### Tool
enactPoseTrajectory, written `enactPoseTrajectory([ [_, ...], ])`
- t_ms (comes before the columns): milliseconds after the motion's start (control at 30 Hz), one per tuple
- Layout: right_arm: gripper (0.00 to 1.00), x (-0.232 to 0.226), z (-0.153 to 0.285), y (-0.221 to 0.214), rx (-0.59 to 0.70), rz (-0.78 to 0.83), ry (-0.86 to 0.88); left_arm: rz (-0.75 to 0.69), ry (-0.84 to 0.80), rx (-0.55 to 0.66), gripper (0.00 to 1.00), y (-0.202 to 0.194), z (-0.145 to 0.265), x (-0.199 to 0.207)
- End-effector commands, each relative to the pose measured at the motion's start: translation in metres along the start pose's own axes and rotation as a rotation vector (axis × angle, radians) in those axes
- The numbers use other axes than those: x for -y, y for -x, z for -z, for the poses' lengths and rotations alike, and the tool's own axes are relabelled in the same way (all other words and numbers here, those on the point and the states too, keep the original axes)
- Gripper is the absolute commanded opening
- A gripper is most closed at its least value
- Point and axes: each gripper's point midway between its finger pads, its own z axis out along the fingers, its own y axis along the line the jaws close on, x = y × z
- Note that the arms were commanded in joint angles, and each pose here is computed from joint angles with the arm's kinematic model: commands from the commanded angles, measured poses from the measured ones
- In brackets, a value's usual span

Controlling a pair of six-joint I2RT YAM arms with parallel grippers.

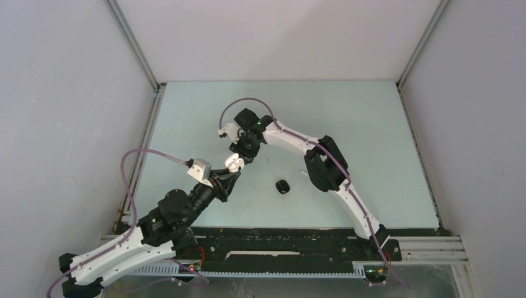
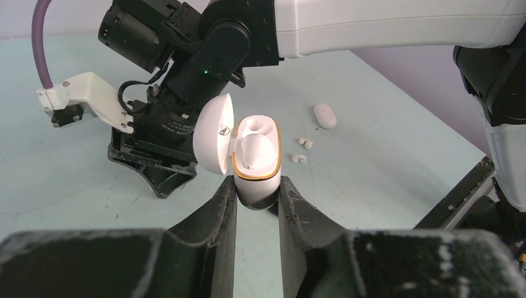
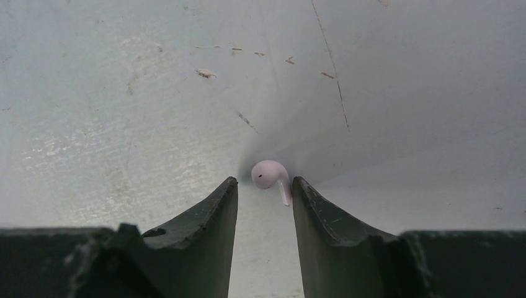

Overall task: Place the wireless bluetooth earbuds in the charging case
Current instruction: Pick up the earbud from the center of the board.

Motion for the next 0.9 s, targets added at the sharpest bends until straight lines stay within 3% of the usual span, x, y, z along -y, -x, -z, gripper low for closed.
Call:
enactPoseTrajectory([
  [0, 0.41, 0.001, 0.002, 0.0, -0.013, 0.002, -0.044, 0.036, -0.018, 0.046, 0.0, 0.014, -0.002, 0.005],
  [633, 0.41, 0.011, -0.01, -0.008, -0.04, 0.073, -0.095, 0.046, -0.029, 0.035, 0.0, 0.009, -0.004, 0.008],
  [867, 0.33, 0.015, -0.01, -0.013, -0.062, 0.093, -0.117, 0.056, -0.04, 0.052, 0.0, 0.013, -0.006, 0.012],
])
